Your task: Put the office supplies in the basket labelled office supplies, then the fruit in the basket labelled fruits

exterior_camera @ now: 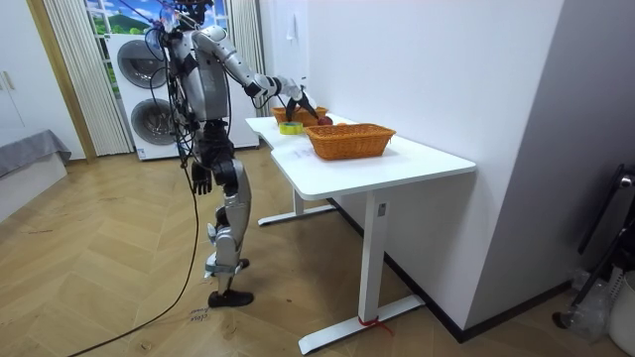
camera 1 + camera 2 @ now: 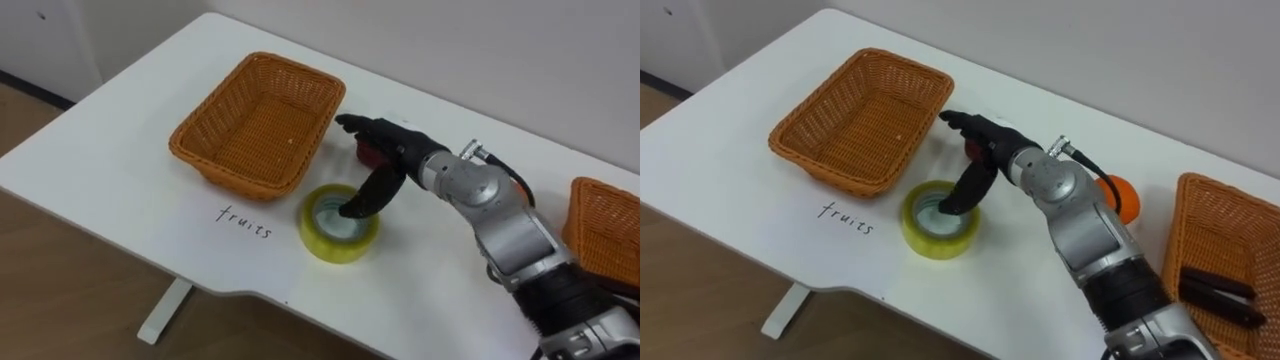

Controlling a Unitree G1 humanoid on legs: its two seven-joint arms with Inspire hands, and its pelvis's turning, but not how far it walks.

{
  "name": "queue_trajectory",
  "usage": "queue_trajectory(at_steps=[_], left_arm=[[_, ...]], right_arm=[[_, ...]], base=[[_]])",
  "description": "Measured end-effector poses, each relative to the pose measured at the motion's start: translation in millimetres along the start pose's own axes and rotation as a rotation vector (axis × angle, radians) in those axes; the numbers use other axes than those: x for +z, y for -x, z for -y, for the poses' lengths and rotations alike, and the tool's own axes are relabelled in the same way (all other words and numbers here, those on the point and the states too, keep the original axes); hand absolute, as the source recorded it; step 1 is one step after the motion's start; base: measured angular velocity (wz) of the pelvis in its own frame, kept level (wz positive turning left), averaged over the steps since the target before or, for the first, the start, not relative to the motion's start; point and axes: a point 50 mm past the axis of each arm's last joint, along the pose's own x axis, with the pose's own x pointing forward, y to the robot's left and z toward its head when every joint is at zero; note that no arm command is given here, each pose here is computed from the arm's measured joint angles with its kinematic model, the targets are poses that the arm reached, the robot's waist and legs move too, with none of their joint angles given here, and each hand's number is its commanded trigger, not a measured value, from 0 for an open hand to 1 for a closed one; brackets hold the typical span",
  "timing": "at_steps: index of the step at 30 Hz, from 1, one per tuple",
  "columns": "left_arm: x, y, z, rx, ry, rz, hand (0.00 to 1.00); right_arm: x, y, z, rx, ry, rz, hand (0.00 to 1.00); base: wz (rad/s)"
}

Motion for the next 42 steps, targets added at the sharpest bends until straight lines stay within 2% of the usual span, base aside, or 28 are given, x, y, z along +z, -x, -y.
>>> queue_trajectory(at_steps=[17,36,37,38,39,40,41,42], left_arm=[[12,2.2,0.4,0.003,-0.013,0.047,0.00],[16,3.6,-2.4,0.031,-0.011,0.041,0.00],[16,3.6,-2.4,0.031,-0.011,0.037,0.00],[17,3.7,-2.6,0.031,-0.010,0.040,0.00],[19,3.9,-2.7,0.031,-0.010,0.042,0.00],[19,3.9,-2.7,0.031,-0.010,0.040,0.00],[19,3.9,-2.7,0.031,-0.011,0.039,0.00],[19,3.9,-2.7,0.031,-0.011,0.038,0.00]], right_arm=[[-12,-7,-10,0.036,0.115,-0.118,0.00],[-23,-10,-12,0.040,0.119,-0.200,0.00],[-24,-10,-12,0.041,0.118,-0.204,0.04],[-25,-10,-12,0.039,0.123,-0.207,0.30],[-25,-10,-12,0.037,0.130,-0.210,0.80],[-25,-10,-11,0.034,0.139,-0.215,0.94],[-26,-10,-11,0.032,0.145,-0.218,1.00],[-26,-10,-11,0.030,0.147,-0.219,1.00]], base=[[0.00],[0.00],[0.00],[0.00],[0.00],[0.00],[0.00],[0.00]])
